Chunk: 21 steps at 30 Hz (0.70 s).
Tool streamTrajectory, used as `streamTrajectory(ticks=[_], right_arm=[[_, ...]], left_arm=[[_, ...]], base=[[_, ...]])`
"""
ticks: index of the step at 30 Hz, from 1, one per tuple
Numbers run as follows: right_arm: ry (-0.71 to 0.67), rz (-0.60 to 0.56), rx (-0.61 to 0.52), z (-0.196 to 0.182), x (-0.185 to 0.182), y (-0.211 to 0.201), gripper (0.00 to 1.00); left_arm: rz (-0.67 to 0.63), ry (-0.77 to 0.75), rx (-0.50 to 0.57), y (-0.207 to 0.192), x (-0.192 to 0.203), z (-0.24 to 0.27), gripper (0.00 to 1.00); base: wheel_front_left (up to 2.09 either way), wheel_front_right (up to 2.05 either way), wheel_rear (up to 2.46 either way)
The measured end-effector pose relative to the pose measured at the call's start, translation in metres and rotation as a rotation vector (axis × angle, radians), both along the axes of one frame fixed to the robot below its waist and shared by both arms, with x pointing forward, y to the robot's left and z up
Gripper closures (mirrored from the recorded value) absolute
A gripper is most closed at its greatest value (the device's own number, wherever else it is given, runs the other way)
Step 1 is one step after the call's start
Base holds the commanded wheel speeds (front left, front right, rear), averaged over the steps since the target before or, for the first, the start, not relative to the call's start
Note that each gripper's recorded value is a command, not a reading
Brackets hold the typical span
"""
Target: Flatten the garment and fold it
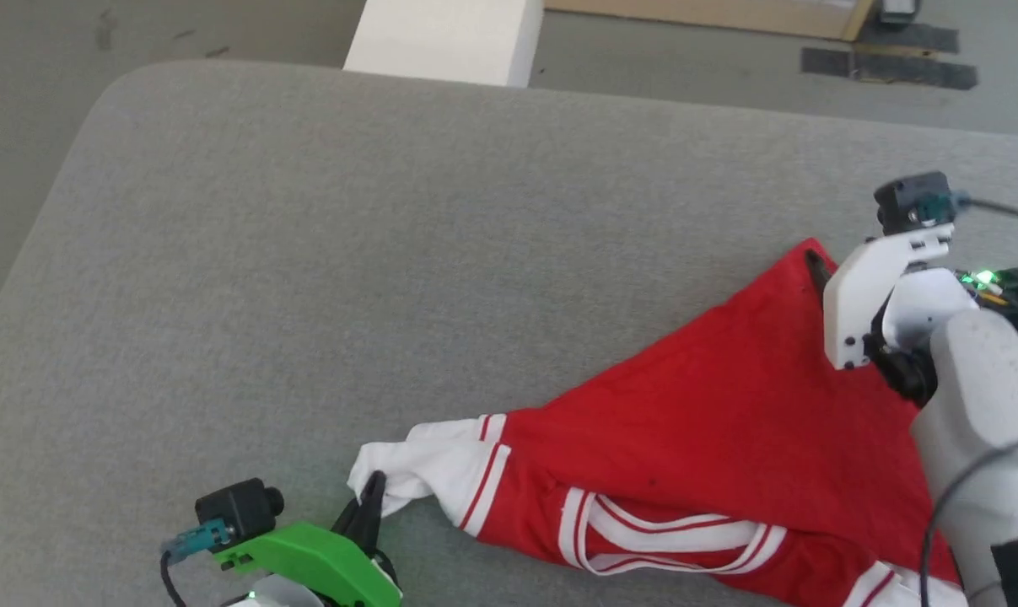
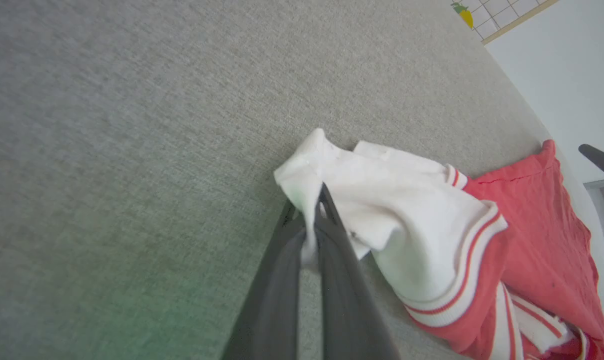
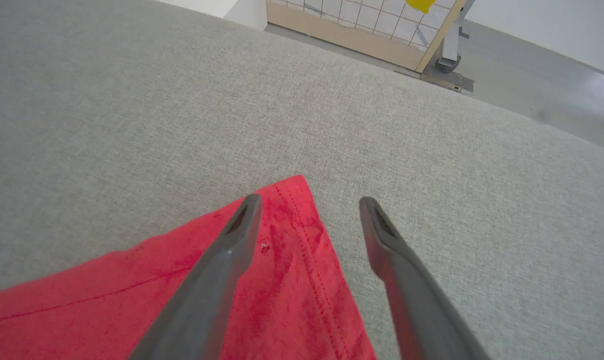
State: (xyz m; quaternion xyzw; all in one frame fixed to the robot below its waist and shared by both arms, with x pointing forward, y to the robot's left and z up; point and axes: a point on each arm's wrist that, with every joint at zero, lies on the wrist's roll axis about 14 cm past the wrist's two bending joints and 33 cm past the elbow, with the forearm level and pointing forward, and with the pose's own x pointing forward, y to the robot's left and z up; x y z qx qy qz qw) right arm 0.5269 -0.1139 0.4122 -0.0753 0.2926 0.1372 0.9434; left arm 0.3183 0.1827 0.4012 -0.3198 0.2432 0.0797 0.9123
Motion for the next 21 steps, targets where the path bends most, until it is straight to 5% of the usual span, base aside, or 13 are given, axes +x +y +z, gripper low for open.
streamTrajectory(ticks=[8, 9, 10, 11, 12, 15, 21], right_arm=[[0.29, 0.004, -0.079, -0.039, 0.002, 0.009, 0.0], [0.32, 0.002, -0.087, -0.041, 0.003, 0.009, 0.44], [0.344, 0.003, -0.099, -0.042, 0.003, 0.01, 0.58], [0.354, 0.003, -0.103, -0.041, 0.004, 0.01, 0.92], [0.357, 0.004, -0.105, -0.04, 0.005, 0.011, 1.0], [0.298, -0.001, -0.073, -0.031, 0.009, 0.014, 1.0], [-0.035, -0.065, 0.104, 0.004, 0.007, 0.008, 1.0]], left_arm=[[0.025, 0.021, -0.004, 0.003, 0.0, -0.011, 1.0], [0.03, 0.024, -0.004, 0.004, 0.0, -0.012, 1.0], [0.035, 0.029, -0.004, 0.005, 0.0, -0.014, 1.0], [0.036, 0.031, -0.004, 0.005, -0.001, -0.014, 1.0], [0.037, 0.029, -0.004, 0.006, -0.001, -0.015, 1.0], [0.038, 0.027, -0.004, 0.005, -0.001, -0.015, 1.0], [0.032, 0.001, -0.002, 0.005, 0.0, -0.007, 1.0]], base=[[0.0, 0.0, 0.0], [0.0, 0.0, 0.0], [0.0, 0.0, 0.0], [0.0, 0.0, 0.0], [0.0, 0.0, 0.0], [0.0, 0.0, 0.0], [0.0, 0.0, 0.0]])
